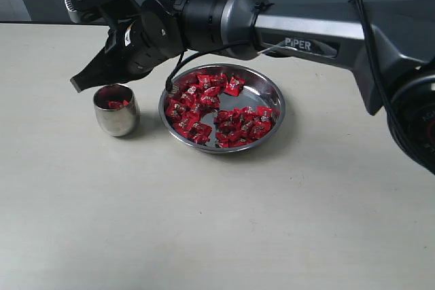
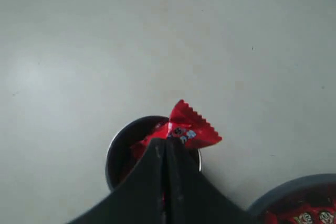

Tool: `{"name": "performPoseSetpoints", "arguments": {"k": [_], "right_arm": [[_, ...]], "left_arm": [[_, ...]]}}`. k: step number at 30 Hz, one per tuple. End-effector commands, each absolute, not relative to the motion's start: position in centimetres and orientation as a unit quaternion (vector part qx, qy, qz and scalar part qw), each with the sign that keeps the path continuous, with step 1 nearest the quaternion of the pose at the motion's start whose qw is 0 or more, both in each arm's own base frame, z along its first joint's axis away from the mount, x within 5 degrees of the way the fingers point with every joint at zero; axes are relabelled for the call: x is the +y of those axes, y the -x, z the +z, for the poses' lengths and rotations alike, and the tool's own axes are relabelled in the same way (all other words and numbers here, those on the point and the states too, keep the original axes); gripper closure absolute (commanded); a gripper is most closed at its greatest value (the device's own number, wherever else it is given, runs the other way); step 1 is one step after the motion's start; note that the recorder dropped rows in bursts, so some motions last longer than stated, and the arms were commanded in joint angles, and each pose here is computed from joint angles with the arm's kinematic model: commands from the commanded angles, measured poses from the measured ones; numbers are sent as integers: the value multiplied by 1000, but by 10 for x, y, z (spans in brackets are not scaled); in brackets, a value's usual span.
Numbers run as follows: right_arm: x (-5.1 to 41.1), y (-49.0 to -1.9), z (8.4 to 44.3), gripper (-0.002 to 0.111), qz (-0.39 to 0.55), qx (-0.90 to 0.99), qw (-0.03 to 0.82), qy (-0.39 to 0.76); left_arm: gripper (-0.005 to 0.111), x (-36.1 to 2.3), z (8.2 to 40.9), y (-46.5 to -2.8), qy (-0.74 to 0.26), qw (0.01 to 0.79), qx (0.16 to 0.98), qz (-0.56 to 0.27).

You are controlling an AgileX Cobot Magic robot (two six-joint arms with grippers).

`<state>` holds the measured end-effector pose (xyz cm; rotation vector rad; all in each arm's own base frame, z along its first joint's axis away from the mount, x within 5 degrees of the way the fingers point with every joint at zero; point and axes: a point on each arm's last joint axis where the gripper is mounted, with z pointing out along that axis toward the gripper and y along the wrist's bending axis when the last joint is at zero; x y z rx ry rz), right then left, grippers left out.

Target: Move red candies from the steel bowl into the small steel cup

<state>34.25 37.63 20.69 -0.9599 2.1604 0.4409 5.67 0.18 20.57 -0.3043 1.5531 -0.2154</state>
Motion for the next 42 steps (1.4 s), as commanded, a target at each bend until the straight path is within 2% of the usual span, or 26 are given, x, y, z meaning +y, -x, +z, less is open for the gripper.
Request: {"name": "performPoseSetpoints", "arguments": {"k": [1,9,14,18,25,34,39,42], "right_arm": [[377,-343,196,107,157,838,347,391],[377,-343,192,77,144,827,346,418],[368,-348,190,75,113,833,338,424],[342,-364,185,75,101,881,292,359],[294,-390,177,75,62,919,231,314],[285,-396,151,75,42,924,196,327],[286,-398,137,62,39,924,187,331],[287,-399,129,61,40,924,187,330]], "left_arm": [[106,2,205,-56,141,699,694,-100],[106,2,205,-56,141,699,694,-100],[106,2,205,-56,141,699,694,-100],[106,2,205,-56,141,699,694,-100],[106,2,205,-56,141,699,694,-100],[106,2,205,-56,141,699,694,-100],[106,2,205,-56,141,699,694,-100],[106,2,205,-56,141,699,694,-100]]}}
